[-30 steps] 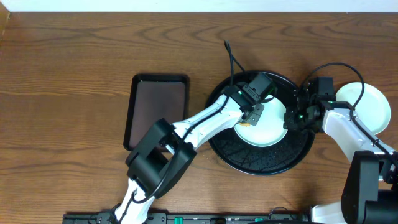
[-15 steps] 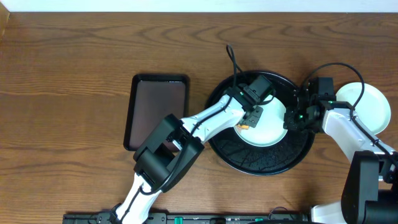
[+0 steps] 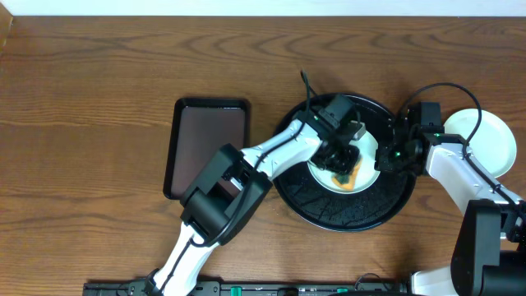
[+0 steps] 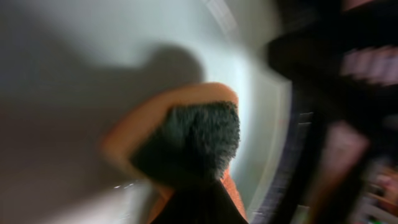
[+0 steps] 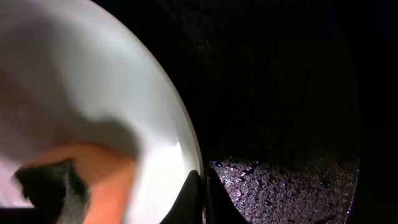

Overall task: Clean dirty plates on tray and stack at the side
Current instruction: 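Return the sponge with the left gripper onto the small black tray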

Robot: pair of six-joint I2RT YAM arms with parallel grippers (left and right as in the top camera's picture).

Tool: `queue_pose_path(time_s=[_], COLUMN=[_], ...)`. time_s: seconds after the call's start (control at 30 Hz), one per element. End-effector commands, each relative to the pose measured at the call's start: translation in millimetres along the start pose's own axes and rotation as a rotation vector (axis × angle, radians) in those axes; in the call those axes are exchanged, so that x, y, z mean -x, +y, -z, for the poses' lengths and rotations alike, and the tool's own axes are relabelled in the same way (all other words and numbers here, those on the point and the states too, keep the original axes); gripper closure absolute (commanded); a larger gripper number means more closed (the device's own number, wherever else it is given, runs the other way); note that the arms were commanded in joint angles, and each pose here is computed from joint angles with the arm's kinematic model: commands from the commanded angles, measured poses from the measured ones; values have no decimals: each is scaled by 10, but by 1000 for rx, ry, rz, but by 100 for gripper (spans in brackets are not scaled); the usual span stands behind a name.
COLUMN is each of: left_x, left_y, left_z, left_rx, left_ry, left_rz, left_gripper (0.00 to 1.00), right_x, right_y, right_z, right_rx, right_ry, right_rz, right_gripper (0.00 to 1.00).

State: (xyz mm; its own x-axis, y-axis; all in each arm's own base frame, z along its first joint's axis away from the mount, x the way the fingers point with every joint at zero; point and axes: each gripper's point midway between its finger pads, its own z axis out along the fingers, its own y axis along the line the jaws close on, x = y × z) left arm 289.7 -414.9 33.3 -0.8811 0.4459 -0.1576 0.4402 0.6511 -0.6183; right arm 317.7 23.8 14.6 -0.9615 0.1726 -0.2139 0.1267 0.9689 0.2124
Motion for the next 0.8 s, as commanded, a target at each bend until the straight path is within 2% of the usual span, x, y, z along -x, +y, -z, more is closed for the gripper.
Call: queue_pose_path(time_s=[0.0, 0.1, 0.17, 0.23, 0.3, 0.43, 0.47, 0.6, 0.67, 0.77], left_x=[536, 891, 990, 996, 924, 560, 345, -194, -382, -605], left_y=[-381, -448, -410, -263, 37, 906, 1274, 2001, 2193, 2396], left_z=[656, 1327, 1711, 2041, 2256, 2546, 2665, 2977, 3022, 2963], left_rx=[-181, -194, -186, -151, -55, 276, 439, 792, 858, 868], left_ry=[-140, -299, -376, -422, -439, -399, -361, -264, -223, -175], left_rz=[-15, -47, -47, -5, 86, 268, 343, 491, 534, 590], left_gripper=[93, 93, 92, 93, 93, 93, 93, 93, 93, 93], right_x=[-36, -36, -36, -35, -35, -35, -33, -42, -50, -76], right_y=[37, 37, 38, 38, 38, 35, 29, 28, 25, 14], right_z=[-13, -13, -13, -13, -13, -13, -13, -17, -26, -65], right_rx=[5, 5, 5, 5, 5, 5, 1, 1, 1, 2], right_ry=[7, 7, 6, 6, 6, 6, 5, 7, 8, 2], right_rz=[0, 0, 0, 0, 0, 0, 1, 0, 0, 1], right_gripper=[99, 99, 99, 99, 99, 84, 79, 77, 77, 76])
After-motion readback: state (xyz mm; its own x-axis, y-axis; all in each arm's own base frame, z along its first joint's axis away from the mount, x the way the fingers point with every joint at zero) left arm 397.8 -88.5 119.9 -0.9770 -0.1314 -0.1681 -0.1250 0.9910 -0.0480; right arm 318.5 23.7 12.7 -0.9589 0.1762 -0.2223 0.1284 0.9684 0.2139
